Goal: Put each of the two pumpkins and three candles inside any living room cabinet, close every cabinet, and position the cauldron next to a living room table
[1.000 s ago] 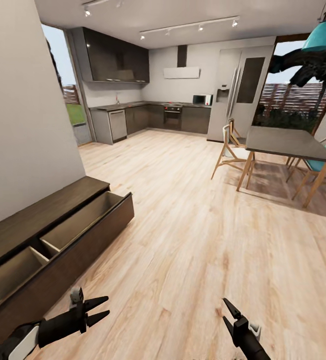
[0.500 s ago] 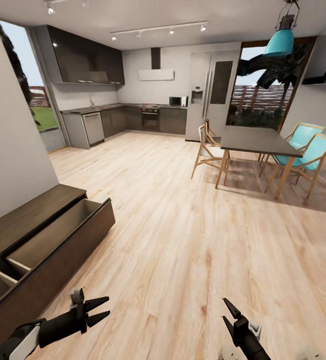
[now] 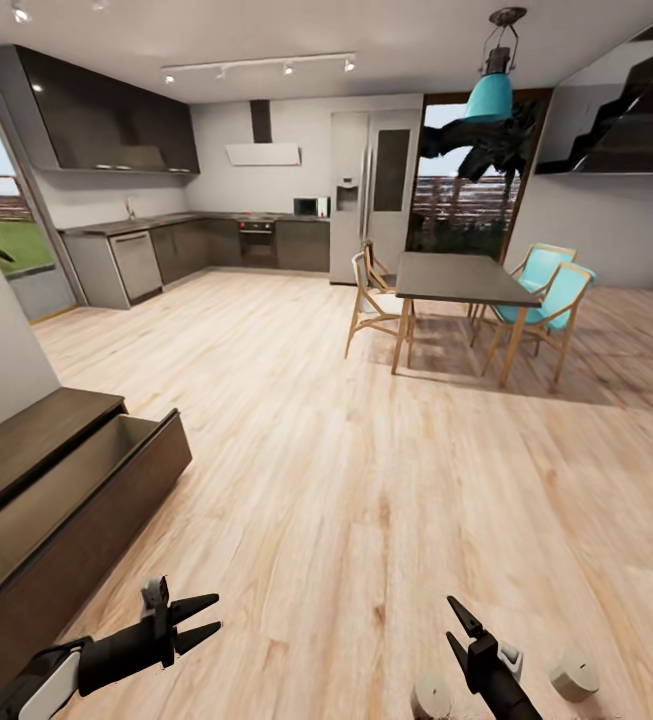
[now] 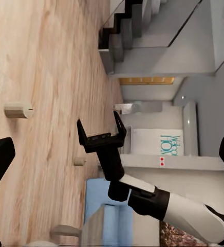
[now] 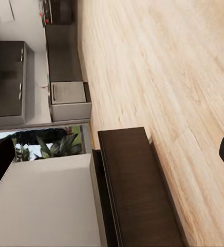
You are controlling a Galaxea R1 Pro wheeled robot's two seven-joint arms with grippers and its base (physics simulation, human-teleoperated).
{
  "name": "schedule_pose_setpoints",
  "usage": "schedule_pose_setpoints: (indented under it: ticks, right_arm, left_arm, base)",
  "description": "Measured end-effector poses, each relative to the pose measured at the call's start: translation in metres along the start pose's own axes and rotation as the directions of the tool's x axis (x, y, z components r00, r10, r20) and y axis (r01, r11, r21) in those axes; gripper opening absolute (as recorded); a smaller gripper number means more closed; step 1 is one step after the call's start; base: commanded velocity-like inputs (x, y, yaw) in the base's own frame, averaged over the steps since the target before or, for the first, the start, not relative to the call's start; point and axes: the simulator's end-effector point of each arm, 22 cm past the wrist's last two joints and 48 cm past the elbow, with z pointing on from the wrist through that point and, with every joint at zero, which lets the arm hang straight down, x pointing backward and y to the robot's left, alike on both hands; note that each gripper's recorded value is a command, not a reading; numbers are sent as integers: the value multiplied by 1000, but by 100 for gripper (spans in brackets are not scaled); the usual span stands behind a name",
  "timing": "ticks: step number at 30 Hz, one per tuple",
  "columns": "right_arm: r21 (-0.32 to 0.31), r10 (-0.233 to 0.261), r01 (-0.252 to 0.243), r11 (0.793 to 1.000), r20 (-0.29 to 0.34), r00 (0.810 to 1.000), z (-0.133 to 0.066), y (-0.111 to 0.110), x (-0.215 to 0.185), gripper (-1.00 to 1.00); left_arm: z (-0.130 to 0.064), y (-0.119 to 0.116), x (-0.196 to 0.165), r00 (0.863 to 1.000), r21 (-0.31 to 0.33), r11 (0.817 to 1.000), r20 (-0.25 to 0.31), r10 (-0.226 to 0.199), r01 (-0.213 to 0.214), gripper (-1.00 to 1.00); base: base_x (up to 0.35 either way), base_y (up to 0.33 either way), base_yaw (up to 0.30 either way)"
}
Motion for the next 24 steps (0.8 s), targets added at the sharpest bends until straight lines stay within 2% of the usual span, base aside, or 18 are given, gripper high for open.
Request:
schedule_pose_setpoints:
  ticks: [4,13,24]
  right_arm:
    - [-3,-1,1,1000,0,1000,0,1,0,100]
    - [-9,-3,3,1000,1,1000,1,4,-1,100]
    - [-17,-6,6,1000,2,1000,1,8,-1,100]
  left_arm:
    - [1,-1,1,1000,1,1000,-3,2,-2,100]
    - [2,-3,2,1000,3,1000,-7,7,-7,100]
    - [2,-7,1,1000,7,1000,-6,16,-16,100]
  base:
    - [78,115,-275]
    - [25,247,-275]
    - [4,23,-274]
